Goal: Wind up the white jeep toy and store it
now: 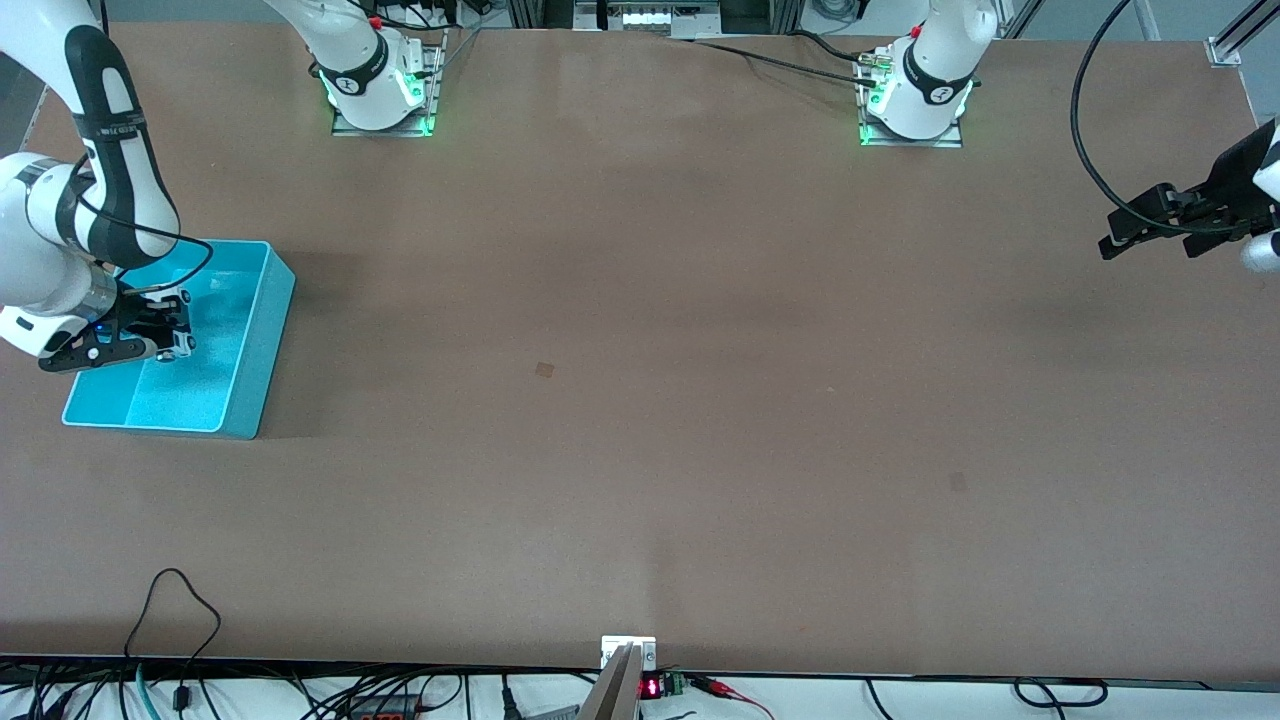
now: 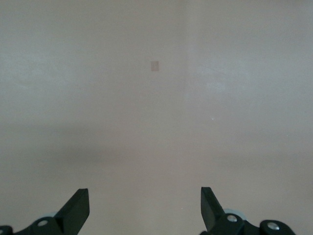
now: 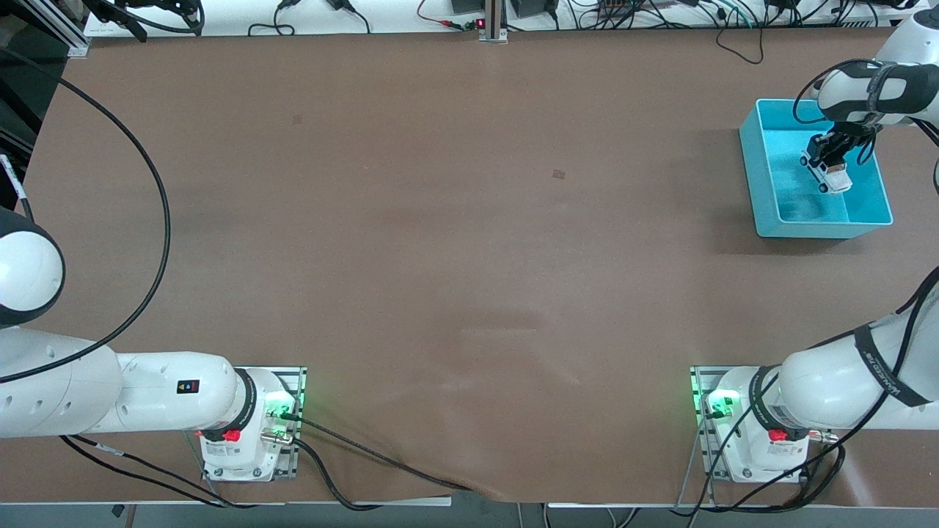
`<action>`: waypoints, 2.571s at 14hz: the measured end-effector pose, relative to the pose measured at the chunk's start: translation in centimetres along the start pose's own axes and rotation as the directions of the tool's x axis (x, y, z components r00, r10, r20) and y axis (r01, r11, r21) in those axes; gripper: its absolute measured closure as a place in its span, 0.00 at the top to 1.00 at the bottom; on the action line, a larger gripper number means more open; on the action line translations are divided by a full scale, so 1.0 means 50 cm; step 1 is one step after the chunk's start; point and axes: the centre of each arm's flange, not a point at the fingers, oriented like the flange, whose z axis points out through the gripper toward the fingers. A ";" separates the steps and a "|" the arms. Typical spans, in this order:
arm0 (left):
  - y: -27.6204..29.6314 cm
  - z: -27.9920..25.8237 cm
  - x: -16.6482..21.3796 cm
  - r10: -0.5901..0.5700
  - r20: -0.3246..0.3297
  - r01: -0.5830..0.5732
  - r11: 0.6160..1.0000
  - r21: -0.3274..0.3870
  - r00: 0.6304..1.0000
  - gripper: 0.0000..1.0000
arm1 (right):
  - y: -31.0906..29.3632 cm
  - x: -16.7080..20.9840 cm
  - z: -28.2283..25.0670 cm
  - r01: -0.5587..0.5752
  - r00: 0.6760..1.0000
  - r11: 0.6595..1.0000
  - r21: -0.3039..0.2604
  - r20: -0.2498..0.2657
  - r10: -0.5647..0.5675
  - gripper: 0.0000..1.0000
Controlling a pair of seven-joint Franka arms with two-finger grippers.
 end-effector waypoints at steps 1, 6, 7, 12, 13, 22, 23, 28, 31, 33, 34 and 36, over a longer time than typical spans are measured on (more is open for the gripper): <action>0.000 0.000 0.000 0.000 0.000 0.000 1.000 0.000 1.000 1.00 | -0.001 0.000 0.011 -0.022 1.000 1.000 0.021 0.000 0.022 0.51; 0.001 0.001 0.000 0.001 0.001 -0.001 1.000 0.000 1.000 1.00 | -0.013 -0.002 0.076 -0.148 0.988 0.987 0.068 0.045 0.145 0.51; 0.001 0.001 0.000 0.001 0.001 -0.001 1.000 0.000 1.000 1.00 | -0.014 -0.003 0.087 -0.164 0.986 0.984 0.068 0.056 0.160 0.51; 0.001 0.001 0.000 0.001 -0.001 -0.001 1.000 0.000 1.000 1.00 | -0.017 -0.006 0.109 -0.216 0.974 0.974 0.069 0.083 0.210 0.51; 0.001 0.001 0.000 0.001 -0.001 -0.001 1.000 0.000 1.000 1.00 | -0.018 -0.006 0.109 -0.221 0.973 0.973 0.069 0.084 0.215 0.51; 0.002 0.001 0.001 0.001 -0.005 -0.001 1.000 0.000 1.000 1.00 | -0.026 0.004 0.098 -0.217 0.974 0.973 0.075 0.089 0.211 0.94; 0.003 0.001 0.001 0.002 -0.005 -0.002 1.000 0.000 1.000 1.00 | -0.027 0.011 0.079 -0.213 0.975 0.974 0.078 0.083 0.207 1.00; -0.004 0.003 0.001 -0.004 -0.002 0.004 1.000 0.000 1.000 1.00 | -0.042 0.070 -0.164 -0.162 0.986 0.980 0.118 0.046 0.158 1.00; -0.006 0.003 0.001 -0.006 -0.002 0.006 1.000 0.000 1.000 1.00 | -0.042 0.081 -0.329 -0.136 0.989 0.985 0.108 -0.051 0.142 1.00; -0.006 0.003 0.001 -0.006 0.000 0.006 1.000 0.000 1.000 1.00 | -0.069 0.090 -0.435 -0.095 0.991 0.991 0.099 -0.086 0.103 1.00; -0.006 0.004 0.000 -0.006 0.004 0.006 1.000 0.000 1.000 1.00 | -0.095 0.096 -0.483 -0.062 0.993 0.994 0.087 -0.094 0.071 1.00; -0.006 0.005 -0.001 -0.005 0.009 0.005 1.000 0.000 1.000 1.00 | -0.141 0.094 -0.548 -0.020 0.997 0.995 0.099 -0.078 0.028 1.00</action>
